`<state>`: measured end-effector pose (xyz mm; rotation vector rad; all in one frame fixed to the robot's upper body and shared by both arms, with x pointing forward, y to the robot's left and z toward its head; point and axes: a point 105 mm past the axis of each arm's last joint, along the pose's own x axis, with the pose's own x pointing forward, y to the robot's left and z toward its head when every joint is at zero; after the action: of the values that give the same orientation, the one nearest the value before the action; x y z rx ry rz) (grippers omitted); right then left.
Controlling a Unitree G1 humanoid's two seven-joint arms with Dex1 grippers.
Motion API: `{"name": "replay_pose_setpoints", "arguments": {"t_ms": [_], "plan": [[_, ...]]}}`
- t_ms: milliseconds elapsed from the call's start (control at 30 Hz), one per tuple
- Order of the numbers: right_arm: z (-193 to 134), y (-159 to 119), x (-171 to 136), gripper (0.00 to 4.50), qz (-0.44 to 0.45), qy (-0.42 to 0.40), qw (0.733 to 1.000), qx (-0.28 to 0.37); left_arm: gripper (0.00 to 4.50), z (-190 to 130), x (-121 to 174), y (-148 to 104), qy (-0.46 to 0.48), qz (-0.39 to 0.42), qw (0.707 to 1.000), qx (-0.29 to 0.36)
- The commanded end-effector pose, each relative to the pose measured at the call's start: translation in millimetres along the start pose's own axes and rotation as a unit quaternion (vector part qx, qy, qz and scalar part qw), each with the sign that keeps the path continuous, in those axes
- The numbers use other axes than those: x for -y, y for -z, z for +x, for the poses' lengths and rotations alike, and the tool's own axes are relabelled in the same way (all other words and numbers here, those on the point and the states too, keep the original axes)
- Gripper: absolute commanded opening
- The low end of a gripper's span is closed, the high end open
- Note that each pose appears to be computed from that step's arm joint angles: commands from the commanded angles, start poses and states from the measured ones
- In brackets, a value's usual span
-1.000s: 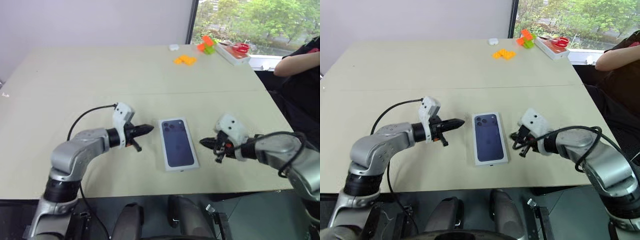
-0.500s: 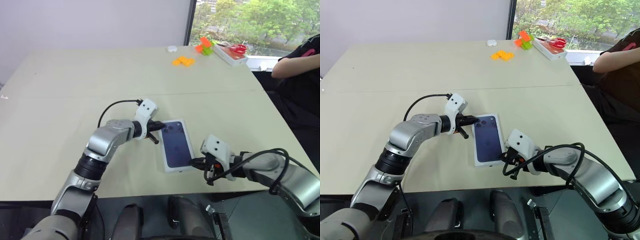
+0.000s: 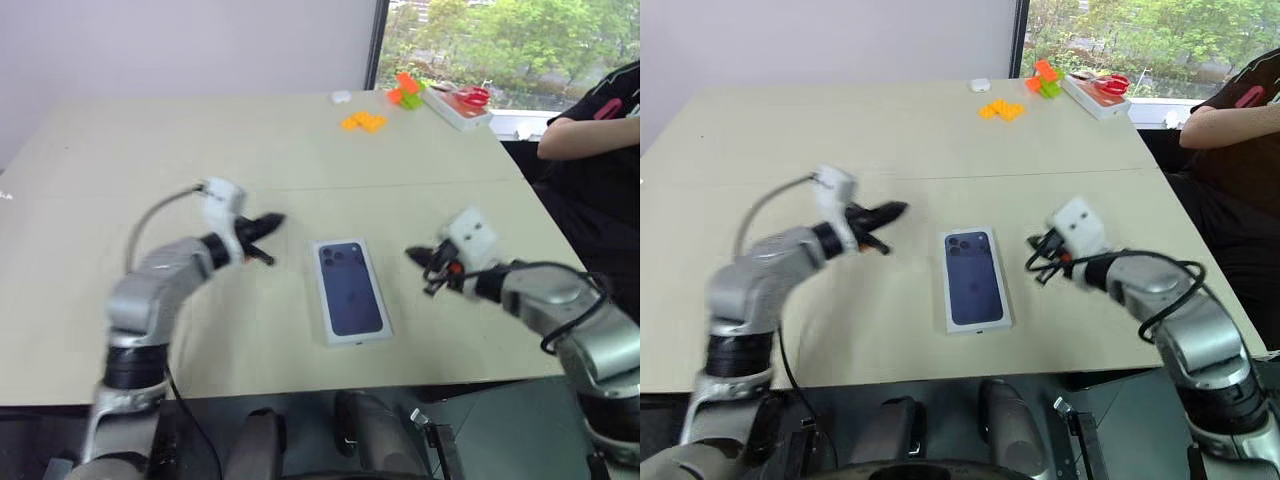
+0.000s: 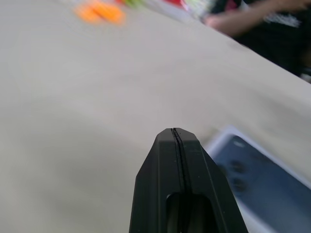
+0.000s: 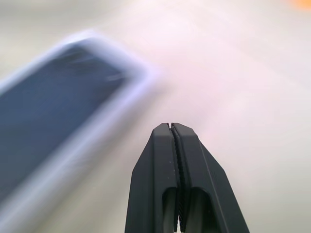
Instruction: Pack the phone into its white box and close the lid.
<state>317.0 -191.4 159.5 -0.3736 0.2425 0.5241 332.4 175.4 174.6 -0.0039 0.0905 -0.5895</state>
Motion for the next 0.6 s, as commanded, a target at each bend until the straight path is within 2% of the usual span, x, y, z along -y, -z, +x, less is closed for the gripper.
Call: {"name": "replay_pose_setpoints", "arguments": {"t_ms": [33,267,600], "plan": [[0.5,-7.2,19.6,0.06,0.006,0.025,0.999,0.029,0.00,-27.7,-13.9,0.0,-0.030,0.021,0.999,0.006],[17.5,-13.2,19.4,0.06,0.030,0.000,0.999,0.045,0.00,-73.2,-46.2,22.8,-0.106,0.017,0.994,-0.020],[27.7,-0.5,9.2,0.06,0.044,-0.036,0.997,0.048,0.00,-89.8,-42.7,39.0,-0.127,0.031,0.990,-0.048]]}}
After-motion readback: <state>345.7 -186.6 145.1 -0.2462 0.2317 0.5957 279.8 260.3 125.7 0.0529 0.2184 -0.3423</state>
